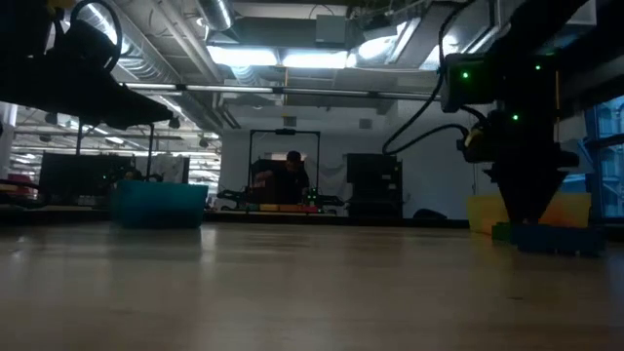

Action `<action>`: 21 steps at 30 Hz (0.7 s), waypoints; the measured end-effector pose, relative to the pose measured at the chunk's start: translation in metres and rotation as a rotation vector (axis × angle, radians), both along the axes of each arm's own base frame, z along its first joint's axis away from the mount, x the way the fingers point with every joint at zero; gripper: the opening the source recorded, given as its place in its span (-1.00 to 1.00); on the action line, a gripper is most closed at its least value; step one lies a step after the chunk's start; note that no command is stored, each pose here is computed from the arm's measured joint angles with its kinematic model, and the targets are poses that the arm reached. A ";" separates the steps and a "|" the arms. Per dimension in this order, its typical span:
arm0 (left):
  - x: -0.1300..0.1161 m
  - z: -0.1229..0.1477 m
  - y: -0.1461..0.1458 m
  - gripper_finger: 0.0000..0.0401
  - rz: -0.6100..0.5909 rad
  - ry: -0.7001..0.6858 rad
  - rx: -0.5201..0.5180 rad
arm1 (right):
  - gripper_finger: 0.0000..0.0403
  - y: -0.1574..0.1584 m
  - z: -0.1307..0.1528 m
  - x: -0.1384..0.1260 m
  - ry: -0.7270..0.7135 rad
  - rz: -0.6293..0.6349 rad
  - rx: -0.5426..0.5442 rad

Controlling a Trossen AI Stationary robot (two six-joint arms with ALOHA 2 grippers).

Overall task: Sort blocks by size
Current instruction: Put the green game piece into the yellow bin

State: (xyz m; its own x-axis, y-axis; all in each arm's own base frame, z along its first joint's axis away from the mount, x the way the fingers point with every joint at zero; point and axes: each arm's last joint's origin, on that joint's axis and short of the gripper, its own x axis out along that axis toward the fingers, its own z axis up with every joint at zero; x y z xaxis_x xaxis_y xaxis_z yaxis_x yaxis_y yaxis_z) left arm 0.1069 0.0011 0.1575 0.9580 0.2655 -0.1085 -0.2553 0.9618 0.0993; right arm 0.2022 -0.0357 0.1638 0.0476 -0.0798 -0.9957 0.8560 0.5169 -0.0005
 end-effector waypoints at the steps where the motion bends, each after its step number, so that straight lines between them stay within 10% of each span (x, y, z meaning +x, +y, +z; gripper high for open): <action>1: 0.000 0.000 0.000 -0.35 0.000 0.000 0.000 | -0.02 0.000 -0.002 0.000 -0.009 0.000 -0.002; 21: 0.000 0.001 0.000 -0.35 0.000 -0.006 0.017 | -0.28 0.003 -0.022 -0.009 -0.023 0.004 0.030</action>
